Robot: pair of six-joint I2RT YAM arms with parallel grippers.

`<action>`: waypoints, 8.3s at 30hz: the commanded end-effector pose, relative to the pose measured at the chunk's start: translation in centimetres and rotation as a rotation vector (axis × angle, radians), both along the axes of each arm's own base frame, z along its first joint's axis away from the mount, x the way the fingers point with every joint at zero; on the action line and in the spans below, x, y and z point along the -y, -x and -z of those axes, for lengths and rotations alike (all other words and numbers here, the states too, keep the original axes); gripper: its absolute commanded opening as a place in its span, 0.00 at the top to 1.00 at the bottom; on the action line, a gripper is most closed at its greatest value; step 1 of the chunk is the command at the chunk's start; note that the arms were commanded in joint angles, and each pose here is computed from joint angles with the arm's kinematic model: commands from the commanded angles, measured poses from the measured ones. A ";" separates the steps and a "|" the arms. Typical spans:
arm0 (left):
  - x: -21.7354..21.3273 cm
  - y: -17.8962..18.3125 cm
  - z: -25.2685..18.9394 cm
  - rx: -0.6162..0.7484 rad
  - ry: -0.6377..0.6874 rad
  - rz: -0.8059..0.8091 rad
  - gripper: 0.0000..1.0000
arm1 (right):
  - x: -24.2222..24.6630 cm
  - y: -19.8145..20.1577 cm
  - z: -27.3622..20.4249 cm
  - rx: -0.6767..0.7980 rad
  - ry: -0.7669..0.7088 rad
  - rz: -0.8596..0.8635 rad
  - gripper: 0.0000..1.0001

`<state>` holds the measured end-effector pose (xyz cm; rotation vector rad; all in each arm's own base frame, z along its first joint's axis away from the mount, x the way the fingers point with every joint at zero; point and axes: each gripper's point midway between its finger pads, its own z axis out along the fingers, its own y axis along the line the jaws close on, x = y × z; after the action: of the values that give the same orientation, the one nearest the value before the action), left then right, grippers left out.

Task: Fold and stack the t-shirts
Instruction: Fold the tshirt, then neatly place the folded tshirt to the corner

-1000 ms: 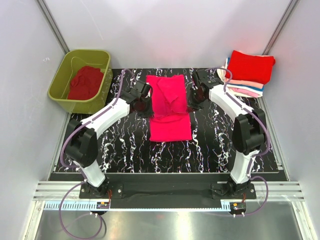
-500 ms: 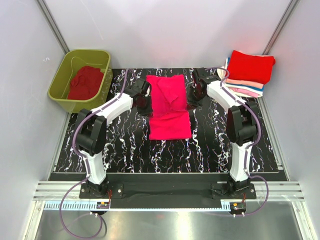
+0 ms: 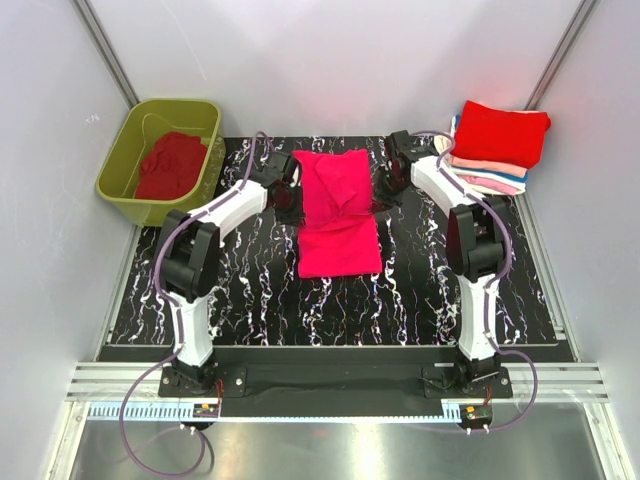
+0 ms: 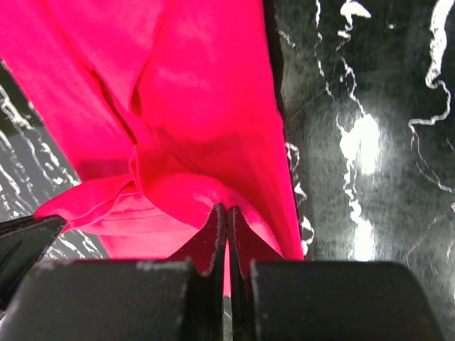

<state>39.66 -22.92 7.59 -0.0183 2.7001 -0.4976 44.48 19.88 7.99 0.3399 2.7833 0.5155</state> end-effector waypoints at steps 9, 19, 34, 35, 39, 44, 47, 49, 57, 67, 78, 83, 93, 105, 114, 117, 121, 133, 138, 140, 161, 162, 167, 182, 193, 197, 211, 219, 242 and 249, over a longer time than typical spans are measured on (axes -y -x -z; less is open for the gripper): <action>-1.1 -8.5 -4.0 0.103 0.016 -0.014 0.21 | 1.1 -6.3 0.7 0.014 -0.029 0.000 0.26; -2.0 -3.9 -12.2 0.237 0.117 -0.060 0.06 | 2.2 -1.7 -5.5 0.126 -0.077 -0.032 0.23; 3.4 6.0 -4.3 0.109 0.355 0.013 0.28 | -0.6 10.0 0.6 -0.049 -0.381 -0.146 0.86; 3.4 6.2 -3.8 0.098 0.352 0.013 0.28 | -0.6 10.2 0.9 -0.058 -0.378 -0.145 0.87; 3.3 6.5 -0.9 0.045 0.322 0.007 0.29 | -0.4 10.7 2.5 -0.101 -0.362 -0.140 0.91; 2.1 7.6 2.5 -0.009 0.255 -0.009 0.30 | 1.6 12.5 5.5 -0.210 -0.236 -0.086 1.00; 0.7 8.5 3.9 -0.026 0.190 -0.021 0.30 | 3.6 13.2 5.8 -0.241 -0.117 -0.041 1.00; 0.0 8.8 4.2 -0.025 0.152 -0.021 0.30 | 4.7 13.6 6.0 -0.246 -0.048 -0.030 1.00; -1.1 9.0 -0.4 0.080 0.018 0.013 0.20 | 5.4 13.9 4.3 -0.202 -0.019 -0.037 0.50; -0.6 13.5 1.0 0.038 0.175 -0.083 0.24 | 4.5 14.8 3.1 -0.167 -0.091 -0.068 0.16; 0.6 13.8 4.2 -0.032 0.252 -0.145 0.31 | 3.1 13.9 4.5 -0.199 -0.167 -0.063 0.42; -0.1 13.8 5.0 -0.033 0.222 -0.179 0.33 | 2.7 14.1 5.3 -0.221 -0.166 -0.072 0.46; -0.5 14.2 6.7 -0.067 0.194 -0.217 0.41 | 2.1 14.4 6.1 -0.249 -0.127 -0.101 0.52; -0.3 13.2 7.7 -0.060 0.160 -0.217 0.72 | 1.5 14.6 6.6 -0.262 -0.065 -0.151 0.74; 0.8 13.9 6.1 -0.040 0.160 -0.166 1.00 | 1.3 14.9 5.5 -0.218 -0.096 -0.147 1.00; 1.0 15.0 4.7 -0.027 0.160 -0.144 1.00 | 1.3 16.2 4.4 -0.207 -0.125 -0.132 1.00; 1.9 17.2 2.1 0.001 0.185 -0.106 1.00 | 1.5 18.5 2.0 -0.175 -0.164 -0.127 1.00; 1.4 25.2 -4.1 -0.018 0.259 -0.064 1.00 | 1.4 28.2 -5.1 -0.133 -0.294 -0.106 1.00; 0.6 24.3 -8.4 0.062 0.246 -0.072 1.00 | 1.7 27.2 -8.8 -0.034 -0.294 -0.067 1.00; 0.6 23.6 -10.3 0.104 0.224 -0.047 1.00 | 1.8 25.6 -10.5 0.018 -0.264 -0.063 1.00; 0.2 9.4 -11.4 0.091 0.182 -0.033 1.00 | 1.8 10.0 -12.2 0.139 -0.100 -0.056 1.00; 0.4 9.2 -11.4 0.084 0.196 -0.027 1.00 | 1.7 9.4 -11.8 0.131 -0.099 -0.057 1.00; 0.4 6.9 -10.6 0.054 0.211 -0.033 1.00 | 1.6 6.9 -9.9 0.095 -0.101 -0.054 1.00; -2.6 -7.0 -1.6 -0.137 0.163 -0.085 0.37 | 1.3 -6.2 -4.7 -0.009 -0.165 0.043 0.30; -3.2 -6.9 -6.1 -0.012 0.246 -0.108 0.25 | 2.6 -5.1 -4.9 0.075 -0.205 0.032 0.15; -3.2 -4.7 -4.7 -0.024 0.246 -0.103 0.31 | 3.6 -1.3 -0.9 -0.037 -0.191 0.033 0.24; -3.1 1.7 -2.1 -0.072 0.227 -0.077 0.37 | -4.2 10.6 2.9 -0.129 -0.247 -0.074 0.37; -4.7 4.3 -4.2 -0.051 0.170 -0.043 0.37 | -3.6 11.9 0.2 -0.068 -0.099 -0.154 0.24; -11.2 12.4 -8.4 0.077 -0.067 -0.005 0.37 | 0.5 1.4 4.9 -0.037 -0.331 0.014 0.23; -12.1 13.2 -11.0 0.146 -0.078 -0.017 0.37 | -1.0 0.5 7.5 -0.109 -0.386 0.082 0.36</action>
<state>26.45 -11.55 16.71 -0.0073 2.6332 -0.4091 43.55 20.37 2.96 0.5090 2.7251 1.0600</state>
